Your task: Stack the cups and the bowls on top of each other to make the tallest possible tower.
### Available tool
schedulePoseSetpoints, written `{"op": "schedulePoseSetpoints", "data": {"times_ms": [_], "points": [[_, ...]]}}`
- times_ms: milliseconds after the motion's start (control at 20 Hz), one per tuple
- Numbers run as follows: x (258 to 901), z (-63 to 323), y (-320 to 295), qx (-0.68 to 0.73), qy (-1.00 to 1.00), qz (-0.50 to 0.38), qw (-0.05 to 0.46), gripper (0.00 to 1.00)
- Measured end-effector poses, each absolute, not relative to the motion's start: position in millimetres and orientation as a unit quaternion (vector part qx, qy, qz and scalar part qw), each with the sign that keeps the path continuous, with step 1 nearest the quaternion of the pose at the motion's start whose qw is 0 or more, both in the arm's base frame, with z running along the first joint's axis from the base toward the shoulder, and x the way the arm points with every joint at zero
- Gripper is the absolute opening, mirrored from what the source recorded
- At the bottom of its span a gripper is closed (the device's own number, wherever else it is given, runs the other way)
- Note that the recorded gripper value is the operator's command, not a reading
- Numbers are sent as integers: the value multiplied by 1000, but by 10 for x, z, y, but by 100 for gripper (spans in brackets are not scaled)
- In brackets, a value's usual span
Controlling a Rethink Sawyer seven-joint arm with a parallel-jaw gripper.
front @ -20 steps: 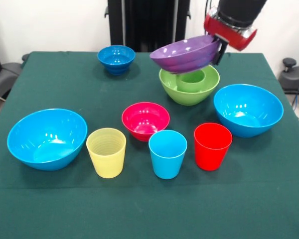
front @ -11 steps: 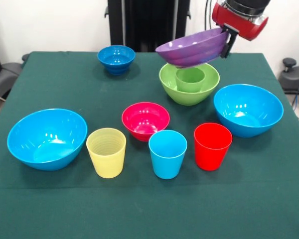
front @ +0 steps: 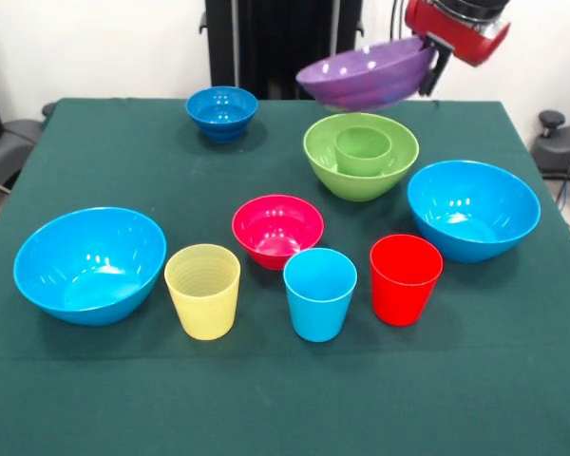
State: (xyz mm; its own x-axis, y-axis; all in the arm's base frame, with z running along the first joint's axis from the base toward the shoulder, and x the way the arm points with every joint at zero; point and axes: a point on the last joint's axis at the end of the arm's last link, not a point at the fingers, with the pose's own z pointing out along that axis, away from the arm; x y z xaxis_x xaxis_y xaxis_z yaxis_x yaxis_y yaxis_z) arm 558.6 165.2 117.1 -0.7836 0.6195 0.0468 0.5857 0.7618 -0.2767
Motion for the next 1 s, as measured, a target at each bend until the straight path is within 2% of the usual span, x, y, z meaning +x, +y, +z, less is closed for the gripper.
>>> {"op": "schedulePoseSetpoints", "data": {"times_ms": [450,1000], "points": [[5206,1343,1879,-289,-926,189,153,0],[5122,1418,2095,-240,-912,279,183,0]]}}
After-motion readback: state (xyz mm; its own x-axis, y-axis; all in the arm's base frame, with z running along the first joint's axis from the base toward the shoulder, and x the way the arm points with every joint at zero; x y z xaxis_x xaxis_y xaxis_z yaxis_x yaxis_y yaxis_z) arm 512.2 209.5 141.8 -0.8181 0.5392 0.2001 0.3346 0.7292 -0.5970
